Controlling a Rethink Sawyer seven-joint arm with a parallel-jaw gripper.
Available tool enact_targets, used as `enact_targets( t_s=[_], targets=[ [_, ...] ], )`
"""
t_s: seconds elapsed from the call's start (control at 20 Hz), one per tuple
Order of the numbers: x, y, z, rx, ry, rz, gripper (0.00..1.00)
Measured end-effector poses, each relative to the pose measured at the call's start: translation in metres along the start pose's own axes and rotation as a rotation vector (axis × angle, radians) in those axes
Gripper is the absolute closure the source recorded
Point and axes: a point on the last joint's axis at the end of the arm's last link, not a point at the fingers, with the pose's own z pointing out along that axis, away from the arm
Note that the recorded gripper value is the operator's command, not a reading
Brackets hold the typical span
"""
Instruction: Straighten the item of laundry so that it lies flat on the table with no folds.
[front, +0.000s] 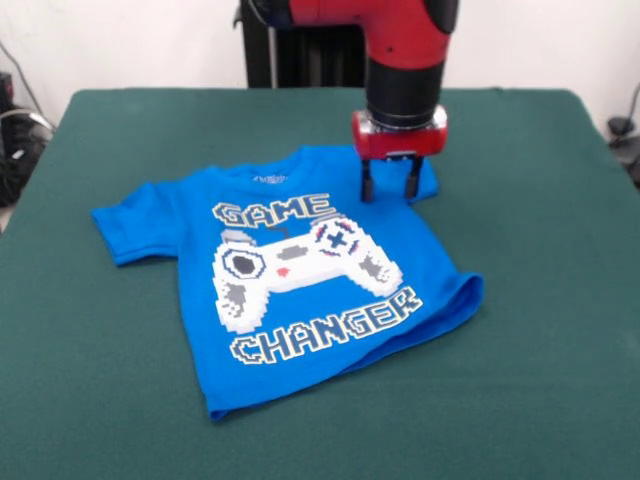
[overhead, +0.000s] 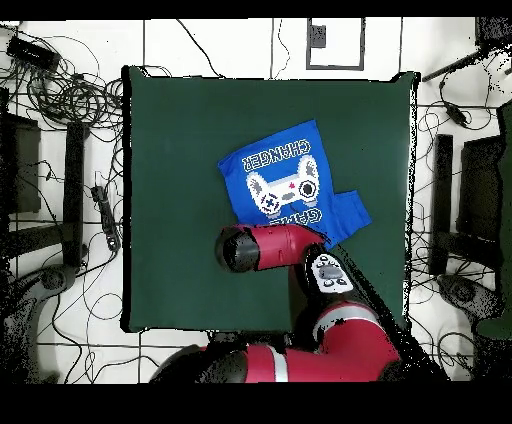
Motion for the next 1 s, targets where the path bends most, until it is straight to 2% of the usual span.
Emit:
enact_targets(
  t_s=[1.0],
  targets=[
    [-0.0083,0.0065,-0.0009,0.048,0.043,0.070,0.00]
  ],
)
